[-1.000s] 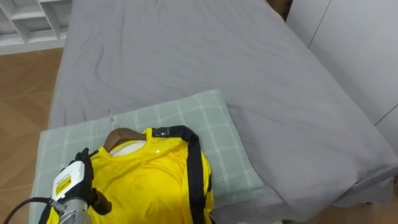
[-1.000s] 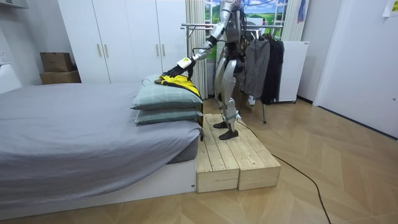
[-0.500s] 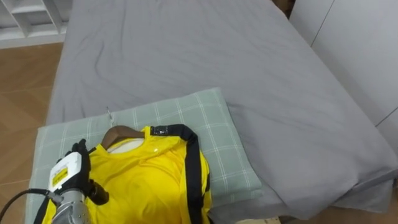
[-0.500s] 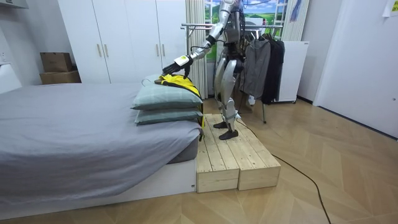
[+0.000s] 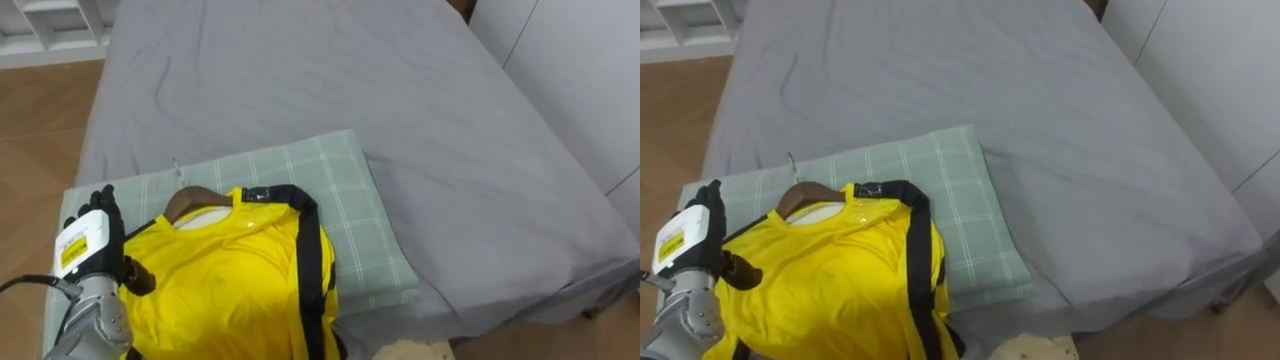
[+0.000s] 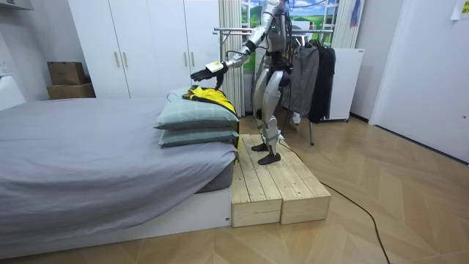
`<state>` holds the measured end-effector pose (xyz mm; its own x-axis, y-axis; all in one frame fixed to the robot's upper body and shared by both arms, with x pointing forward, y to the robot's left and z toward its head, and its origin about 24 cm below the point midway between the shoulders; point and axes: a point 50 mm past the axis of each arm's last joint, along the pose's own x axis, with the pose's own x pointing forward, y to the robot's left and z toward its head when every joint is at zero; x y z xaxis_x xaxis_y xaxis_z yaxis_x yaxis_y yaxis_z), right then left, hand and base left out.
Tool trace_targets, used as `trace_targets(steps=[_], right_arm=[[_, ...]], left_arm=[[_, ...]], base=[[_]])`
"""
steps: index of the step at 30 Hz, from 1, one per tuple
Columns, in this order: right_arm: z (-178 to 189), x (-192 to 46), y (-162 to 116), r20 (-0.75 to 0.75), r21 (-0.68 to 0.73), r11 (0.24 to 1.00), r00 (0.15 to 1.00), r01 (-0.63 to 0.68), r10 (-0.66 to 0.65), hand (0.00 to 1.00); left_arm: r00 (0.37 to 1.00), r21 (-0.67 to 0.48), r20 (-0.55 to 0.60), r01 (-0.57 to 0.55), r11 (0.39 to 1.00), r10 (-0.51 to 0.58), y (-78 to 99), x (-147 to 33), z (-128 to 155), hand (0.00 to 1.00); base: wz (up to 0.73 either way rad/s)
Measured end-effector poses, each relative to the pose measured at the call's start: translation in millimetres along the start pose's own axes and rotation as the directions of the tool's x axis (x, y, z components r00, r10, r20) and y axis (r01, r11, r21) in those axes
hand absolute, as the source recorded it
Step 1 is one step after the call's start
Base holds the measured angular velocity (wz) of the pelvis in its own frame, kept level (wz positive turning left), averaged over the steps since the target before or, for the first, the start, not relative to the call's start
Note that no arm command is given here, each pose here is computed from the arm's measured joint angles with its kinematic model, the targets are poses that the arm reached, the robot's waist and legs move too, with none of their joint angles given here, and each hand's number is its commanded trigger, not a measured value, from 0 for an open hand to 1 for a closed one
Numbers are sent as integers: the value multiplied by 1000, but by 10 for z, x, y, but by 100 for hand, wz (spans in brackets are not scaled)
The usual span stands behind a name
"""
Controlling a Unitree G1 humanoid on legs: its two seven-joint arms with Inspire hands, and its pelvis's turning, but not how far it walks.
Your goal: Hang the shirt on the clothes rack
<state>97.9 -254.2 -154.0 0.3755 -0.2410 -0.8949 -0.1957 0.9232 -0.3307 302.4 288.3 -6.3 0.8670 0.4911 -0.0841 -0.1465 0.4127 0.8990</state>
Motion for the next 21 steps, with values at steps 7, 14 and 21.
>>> trace_targets(steps=[7,14,21], right_arm=[[51,9,-15,10,-5,1000,1000,-3,3,0],[208,31,-28,43,-39,999,999,6,-4,0],[387,47,-45,83,-50,999,996,19,-14,0]], left_arm=[[999,-33,-3,-42,999,42,142,107,88,0],[996,-57,36,-79,995,81,255,204,298,0],[991,-57,97,-91,994,96,328,264,514,0]], base=[[0],[2],[7]])
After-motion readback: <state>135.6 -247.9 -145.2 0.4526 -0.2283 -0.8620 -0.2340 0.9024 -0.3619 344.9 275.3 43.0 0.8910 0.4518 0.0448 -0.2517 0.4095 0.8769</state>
